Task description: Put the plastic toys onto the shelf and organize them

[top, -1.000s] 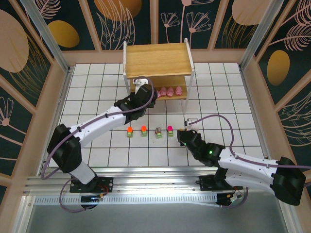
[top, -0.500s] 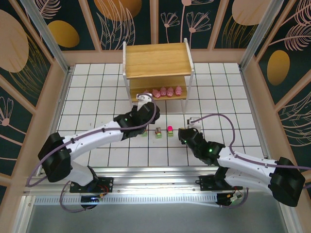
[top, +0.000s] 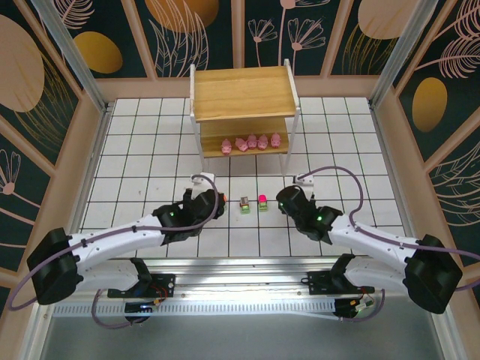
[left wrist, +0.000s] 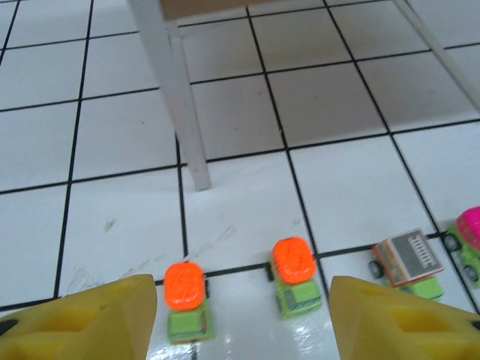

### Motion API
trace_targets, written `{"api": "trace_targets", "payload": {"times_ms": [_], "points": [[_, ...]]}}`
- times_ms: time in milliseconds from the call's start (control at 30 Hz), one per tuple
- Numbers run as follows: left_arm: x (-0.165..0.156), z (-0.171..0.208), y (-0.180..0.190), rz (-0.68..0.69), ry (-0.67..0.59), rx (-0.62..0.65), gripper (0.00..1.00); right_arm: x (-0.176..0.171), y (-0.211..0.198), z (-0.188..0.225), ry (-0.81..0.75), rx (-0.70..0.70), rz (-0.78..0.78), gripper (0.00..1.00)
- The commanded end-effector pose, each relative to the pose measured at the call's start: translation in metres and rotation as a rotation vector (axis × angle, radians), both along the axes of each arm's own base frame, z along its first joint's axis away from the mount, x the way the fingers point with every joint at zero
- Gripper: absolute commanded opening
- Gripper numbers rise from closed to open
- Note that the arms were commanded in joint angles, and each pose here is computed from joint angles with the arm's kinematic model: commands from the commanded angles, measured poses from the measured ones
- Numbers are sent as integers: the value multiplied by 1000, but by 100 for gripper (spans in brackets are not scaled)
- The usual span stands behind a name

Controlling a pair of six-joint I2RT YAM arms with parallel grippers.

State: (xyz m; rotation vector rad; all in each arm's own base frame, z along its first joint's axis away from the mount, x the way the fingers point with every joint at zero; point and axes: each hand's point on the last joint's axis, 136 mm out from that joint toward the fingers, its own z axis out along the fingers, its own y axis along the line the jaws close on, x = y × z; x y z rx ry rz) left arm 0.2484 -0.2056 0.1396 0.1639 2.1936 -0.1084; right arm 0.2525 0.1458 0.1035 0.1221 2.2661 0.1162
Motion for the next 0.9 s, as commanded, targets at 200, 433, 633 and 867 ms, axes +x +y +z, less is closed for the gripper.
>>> {"api": "trace_targets", "payload": {"times_ms": [200, 433, 633, 867], "points": [[-15, -24, 25, 25, 13, -24, 66, 4, -3, -13, 101, 7, -54, 56], [-13, -41, 39, 26, 39, -85, 69, 7, -3, -34, 176, -9, -66, 57], [-9, -49, 41, -5, 54, -91, 70, 11, 1, -40, 193, -7, -63, 57], [-4, -49, 39, -31, 36, -94, 70, 16, 3, -45, 203, -15, -65, 55]]}}
